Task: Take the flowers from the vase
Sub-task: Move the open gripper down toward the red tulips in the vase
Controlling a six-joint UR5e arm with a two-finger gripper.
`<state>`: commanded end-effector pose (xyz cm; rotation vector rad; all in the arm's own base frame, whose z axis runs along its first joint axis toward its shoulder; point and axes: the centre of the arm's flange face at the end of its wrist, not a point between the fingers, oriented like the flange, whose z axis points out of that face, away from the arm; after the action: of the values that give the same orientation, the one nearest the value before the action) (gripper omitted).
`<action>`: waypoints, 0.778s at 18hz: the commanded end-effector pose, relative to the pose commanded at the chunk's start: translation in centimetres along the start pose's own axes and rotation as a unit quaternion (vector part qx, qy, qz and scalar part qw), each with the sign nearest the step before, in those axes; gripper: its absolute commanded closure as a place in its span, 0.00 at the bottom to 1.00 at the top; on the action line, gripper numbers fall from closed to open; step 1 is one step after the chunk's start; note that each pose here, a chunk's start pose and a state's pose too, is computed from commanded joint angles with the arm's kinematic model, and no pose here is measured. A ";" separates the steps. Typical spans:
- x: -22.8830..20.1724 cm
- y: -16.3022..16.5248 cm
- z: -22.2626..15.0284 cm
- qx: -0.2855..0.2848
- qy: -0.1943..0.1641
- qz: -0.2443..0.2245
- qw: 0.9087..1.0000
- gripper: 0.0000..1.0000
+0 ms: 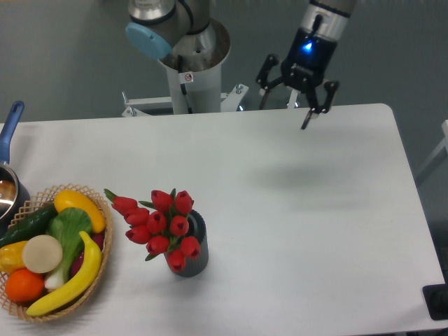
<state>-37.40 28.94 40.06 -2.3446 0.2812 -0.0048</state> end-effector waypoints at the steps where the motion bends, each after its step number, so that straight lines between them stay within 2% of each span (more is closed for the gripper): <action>1: 0.2 -0.6 0.5 0.007 0.004 0.007 1.000 0.00; 5: -0.6 -1.3 2.1 0.083 0.016 0.006 0.996 0.00; 10: -0.5 -3.4 6.7 0.091 0.040 0.057 0.993 0.00; 14: 0.2 -4.5 10.8 0.098 0.070 0.079 0.990 0.00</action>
<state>-35.33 39.52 35.45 -2.1252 0.5129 -0.1159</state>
